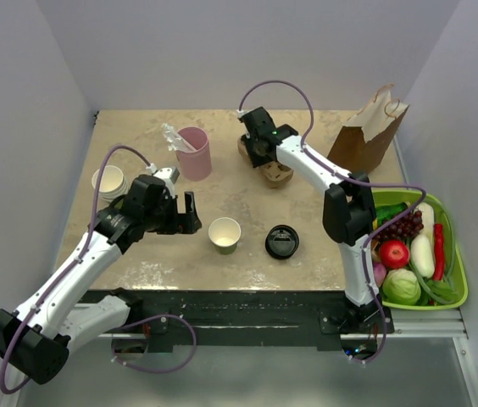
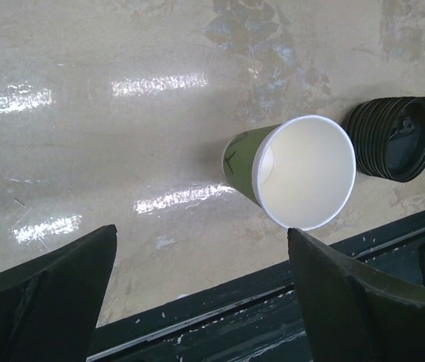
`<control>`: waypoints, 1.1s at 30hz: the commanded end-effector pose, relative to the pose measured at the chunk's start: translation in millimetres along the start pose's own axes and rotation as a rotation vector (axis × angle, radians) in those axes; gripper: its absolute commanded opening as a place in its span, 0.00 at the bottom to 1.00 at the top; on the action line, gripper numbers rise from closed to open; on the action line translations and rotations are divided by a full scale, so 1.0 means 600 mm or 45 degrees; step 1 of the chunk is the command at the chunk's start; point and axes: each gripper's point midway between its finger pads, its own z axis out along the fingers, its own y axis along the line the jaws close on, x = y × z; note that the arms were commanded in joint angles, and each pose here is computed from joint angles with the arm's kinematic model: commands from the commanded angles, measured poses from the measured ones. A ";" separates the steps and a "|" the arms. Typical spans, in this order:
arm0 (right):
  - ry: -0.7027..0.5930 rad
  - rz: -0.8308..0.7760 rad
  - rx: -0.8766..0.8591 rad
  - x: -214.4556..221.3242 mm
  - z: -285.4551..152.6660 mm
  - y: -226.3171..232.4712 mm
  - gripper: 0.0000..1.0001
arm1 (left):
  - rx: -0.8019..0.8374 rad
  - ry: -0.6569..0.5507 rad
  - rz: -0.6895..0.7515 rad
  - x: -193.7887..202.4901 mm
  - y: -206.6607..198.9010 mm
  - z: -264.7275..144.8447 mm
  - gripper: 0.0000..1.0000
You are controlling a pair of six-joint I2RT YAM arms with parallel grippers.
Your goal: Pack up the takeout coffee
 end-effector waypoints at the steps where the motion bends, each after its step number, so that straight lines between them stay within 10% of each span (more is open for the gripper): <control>1: -0.066 0.036 -0.017 -0.036 -0.033 -0.004 0.29 | 0.037 -0.013 0.003 0.000 -0.008 -0.005 1.00; 33: 0.009 0.037 0.022 -0.015 -0.003 -0.006 0.35 | 0.019 -0.029 0.009 -0.016 -0.010 -0.014 1.00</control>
